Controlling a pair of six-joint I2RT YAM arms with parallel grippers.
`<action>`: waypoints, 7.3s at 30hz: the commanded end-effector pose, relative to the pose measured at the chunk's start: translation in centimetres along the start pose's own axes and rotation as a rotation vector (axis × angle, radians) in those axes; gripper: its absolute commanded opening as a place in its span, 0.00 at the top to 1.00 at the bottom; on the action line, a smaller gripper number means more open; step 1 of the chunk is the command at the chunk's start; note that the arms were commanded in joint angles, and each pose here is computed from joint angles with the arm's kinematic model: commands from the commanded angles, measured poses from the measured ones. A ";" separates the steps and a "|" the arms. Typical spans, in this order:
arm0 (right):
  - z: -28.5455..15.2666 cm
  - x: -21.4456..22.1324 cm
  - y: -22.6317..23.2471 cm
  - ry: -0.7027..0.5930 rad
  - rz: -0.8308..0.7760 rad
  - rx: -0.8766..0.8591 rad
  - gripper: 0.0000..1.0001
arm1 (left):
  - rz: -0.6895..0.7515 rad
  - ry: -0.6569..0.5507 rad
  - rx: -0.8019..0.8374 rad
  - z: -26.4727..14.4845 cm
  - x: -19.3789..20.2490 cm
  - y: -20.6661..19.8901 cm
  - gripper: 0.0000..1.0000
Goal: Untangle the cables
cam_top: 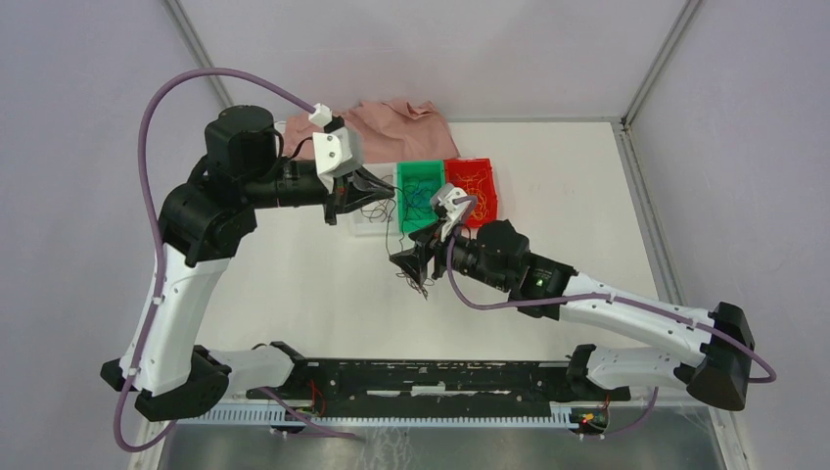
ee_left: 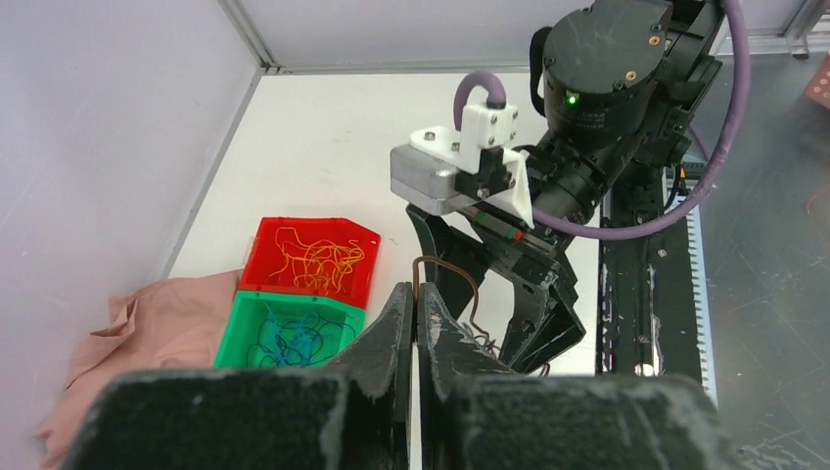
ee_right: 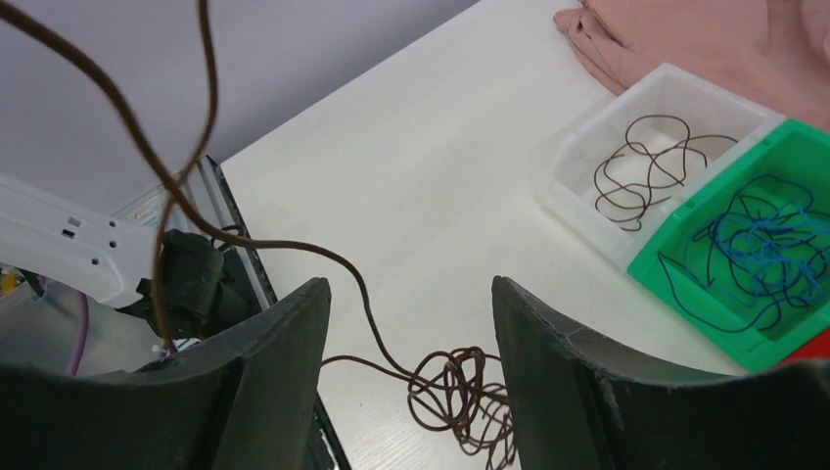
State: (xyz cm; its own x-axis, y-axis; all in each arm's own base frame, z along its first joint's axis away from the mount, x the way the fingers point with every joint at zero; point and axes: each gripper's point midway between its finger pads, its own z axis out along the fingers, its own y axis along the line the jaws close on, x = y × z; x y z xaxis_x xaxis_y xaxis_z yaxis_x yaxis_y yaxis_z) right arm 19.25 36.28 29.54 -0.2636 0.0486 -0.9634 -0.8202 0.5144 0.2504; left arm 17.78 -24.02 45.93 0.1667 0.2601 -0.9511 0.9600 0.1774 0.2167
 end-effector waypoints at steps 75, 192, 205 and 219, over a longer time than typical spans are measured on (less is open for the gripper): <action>-11.2 7.7 -7.3 0.266 0.322 0.262 0.52 | 0.348 0.519 -0.573 -7.5 16.2 6.0 0.97; 0.9 -2.4 3.9 0.272 -0.025 -0.352 0.99 | 0.215 0.121 -0.328 -2.7 15.0 -0.5 0.97; 3.2 -5.6 -0.6 -0.133 -0.127 0.102 0.86 | 0.077 -0.045 -0.233 -2.4 8.7 -2.1 0.97; 5.1 -6.2 0.6 -0.323 0.033 0.152 0.69 | -0.055 -0.082 -0.041 -2.1 4.9 -4.6 0.97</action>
State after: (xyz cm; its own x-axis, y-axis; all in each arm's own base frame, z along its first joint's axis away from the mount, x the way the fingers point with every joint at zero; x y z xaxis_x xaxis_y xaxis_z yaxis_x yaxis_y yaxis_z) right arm 22.79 40.36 32.71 -0.0925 0.1765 -0.9799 -0.7393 0.6471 0.1863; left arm 14.86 -21.26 39.10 0.1665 0.2129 -0.9628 0.9398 0.2612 0.2203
